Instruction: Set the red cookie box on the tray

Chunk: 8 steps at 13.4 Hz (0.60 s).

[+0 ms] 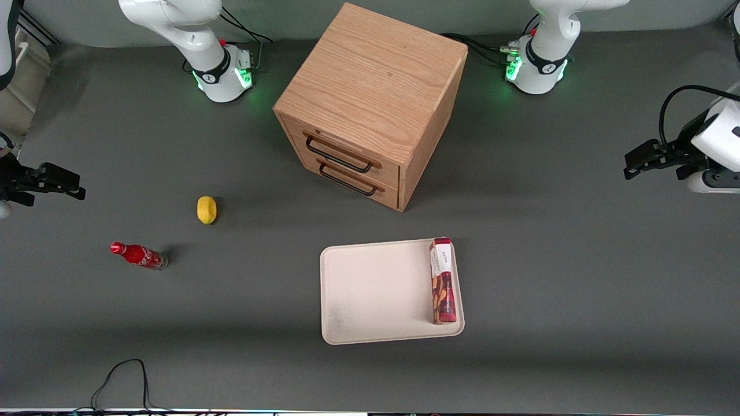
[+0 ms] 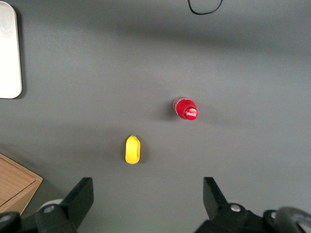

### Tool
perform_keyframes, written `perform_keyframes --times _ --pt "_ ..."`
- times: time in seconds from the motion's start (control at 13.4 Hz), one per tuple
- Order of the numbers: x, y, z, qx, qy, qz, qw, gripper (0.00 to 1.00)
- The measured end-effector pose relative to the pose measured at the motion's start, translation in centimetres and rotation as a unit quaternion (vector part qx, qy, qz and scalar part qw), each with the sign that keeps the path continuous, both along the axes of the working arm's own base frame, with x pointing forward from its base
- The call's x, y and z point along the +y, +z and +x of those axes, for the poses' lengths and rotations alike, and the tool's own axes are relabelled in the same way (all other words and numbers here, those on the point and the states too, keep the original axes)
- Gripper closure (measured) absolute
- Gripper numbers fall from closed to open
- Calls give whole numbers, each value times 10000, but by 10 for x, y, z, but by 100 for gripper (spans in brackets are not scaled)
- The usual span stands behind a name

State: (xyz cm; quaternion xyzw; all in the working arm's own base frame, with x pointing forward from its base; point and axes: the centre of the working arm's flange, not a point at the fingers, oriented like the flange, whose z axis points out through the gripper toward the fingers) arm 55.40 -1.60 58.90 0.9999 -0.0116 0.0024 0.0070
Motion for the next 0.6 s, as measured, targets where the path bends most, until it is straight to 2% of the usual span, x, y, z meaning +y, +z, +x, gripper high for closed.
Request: perform_keyframes --times 0.37,0.6 --pt "3 -3 -6 263 16 24 9996 0" --pt "3 -4 -7 287 16 25 9996 0"
